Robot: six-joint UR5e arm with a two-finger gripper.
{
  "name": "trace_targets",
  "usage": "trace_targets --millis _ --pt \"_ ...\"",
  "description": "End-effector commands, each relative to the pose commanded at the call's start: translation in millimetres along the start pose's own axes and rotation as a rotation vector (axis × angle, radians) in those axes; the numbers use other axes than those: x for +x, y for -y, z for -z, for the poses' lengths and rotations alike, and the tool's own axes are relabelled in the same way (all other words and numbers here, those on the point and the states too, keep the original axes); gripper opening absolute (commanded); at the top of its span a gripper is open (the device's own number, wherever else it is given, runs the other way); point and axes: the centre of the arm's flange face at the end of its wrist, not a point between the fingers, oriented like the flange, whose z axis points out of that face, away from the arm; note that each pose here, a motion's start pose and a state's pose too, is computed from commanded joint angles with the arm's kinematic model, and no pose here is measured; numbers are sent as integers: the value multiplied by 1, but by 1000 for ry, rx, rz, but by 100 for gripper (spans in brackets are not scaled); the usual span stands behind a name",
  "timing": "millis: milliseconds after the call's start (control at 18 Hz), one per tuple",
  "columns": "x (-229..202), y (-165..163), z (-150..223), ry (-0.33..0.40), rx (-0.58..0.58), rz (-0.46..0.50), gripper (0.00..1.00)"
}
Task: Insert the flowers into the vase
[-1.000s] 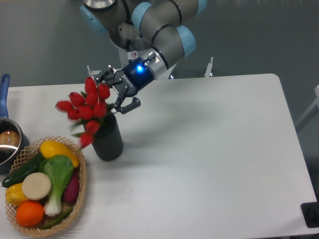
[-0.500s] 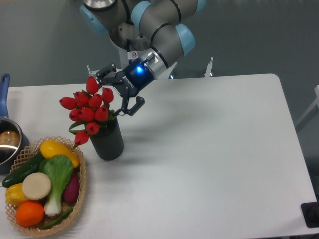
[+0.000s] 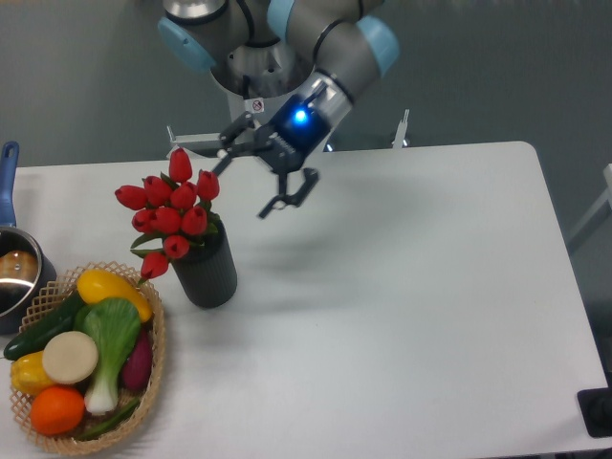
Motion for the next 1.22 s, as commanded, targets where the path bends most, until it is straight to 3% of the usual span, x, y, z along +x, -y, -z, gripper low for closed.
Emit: trace_targets --millis 278,444,611,778,1000,1222 --pt "-49 -6 58 183 -245 -25 100" --pt "-102 -3 83 241 -383 -28 100" --pt "-149 8 98 275 -428 -44 100" --pt "-189 1 117 321 -586 -47 100" --pt "-211 -21 121 301 -728 -97 100" --pt "-240 -55 114 216 -829 -176 100"
